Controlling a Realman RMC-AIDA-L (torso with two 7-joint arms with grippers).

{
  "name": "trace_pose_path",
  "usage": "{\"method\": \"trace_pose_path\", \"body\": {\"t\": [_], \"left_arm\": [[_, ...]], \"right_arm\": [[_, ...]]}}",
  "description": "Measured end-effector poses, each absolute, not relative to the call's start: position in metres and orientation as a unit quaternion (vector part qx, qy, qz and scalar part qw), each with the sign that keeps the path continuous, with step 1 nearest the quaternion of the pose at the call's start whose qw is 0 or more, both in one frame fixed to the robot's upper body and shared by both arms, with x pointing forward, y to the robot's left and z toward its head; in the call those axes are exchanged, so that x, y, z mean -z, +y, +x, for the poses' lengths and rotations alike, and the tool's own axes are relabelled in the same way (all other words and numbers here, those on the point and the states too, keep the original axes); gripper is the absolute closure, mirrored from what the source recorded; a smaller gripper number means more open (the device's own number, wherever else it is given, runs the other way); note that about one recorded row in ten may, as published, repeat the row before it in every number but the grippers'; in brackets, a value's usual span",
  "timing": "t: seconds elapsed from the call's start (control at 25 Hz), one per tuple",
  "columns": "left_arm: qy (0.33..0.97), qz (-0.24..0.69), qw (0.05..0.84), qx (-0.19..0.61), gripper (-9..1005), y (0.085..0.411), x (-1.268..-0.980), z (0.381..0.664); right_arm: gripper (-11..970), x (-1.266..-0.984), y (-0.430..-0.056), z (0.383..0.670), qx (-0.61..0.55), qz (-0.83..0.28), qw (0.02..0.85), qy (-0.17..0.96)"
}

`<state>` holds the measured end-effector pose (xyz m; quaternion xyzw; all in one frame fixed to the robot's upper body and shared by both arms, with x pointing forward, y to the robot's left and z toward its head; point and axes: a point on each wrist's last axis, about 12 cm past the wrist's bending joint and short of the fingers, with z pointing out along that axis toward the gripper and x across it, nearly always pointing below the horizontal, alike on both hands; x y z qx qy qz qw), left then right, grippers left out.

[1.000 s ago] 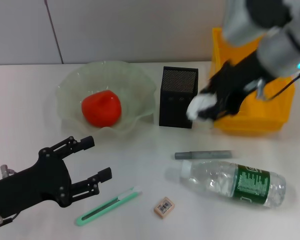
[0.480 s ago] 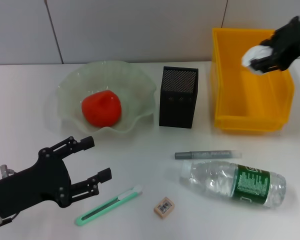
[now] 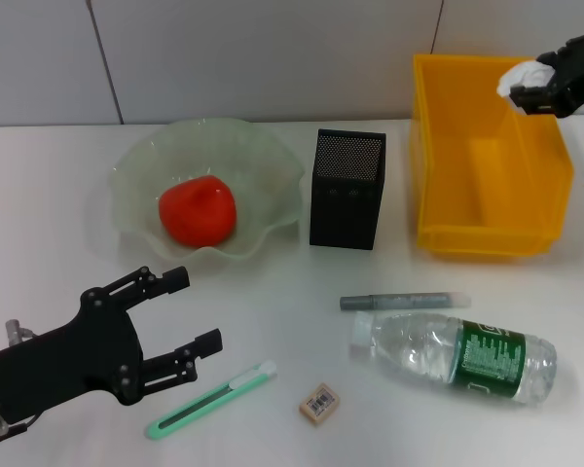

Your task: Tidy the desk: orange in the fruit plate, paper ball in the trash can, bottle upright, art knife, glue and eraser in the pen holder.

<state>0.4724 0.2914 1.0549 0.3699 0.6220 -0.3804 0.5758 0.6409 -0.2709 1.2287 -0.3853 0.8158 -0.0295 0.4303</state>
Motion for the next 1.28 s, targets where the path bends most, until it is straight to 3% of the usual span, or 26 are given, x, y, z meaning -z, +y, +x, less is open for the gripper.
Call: {"method": "trace_pose_path", "body": {"t": [0.56, 0.8, 1.12, 1.28], "left_arm": [[0.622, 0.369, 0.576, 0.381, 186, 0.292, -1.055, 0.473], [0.622, 0.368, 0.577, 0.380, 186, 0.292, -1.055, 0.473], [0.619, 0.369, 0.578, 0.383, 186, 0.293, -1.057, 0.472], [0.614, 0.369, 0.581, 0.386, 186, 0.294, -1.058, 0.471]], "right_arm": [[329, -1.212, -0.268, 0.645, 0.008, -0.364, 0.438, 0.822], [229, -1.213, -0.264, 0.644, -0.006, -0.363, 0.441, 0.821], [215, -1.239, -0.264, 0.618, -0.142, -0.359, 0.489, 0.782], [208, -1.236, -0.277, 0.593, -0.214, -0.354, 0.511, 0.753]]}}
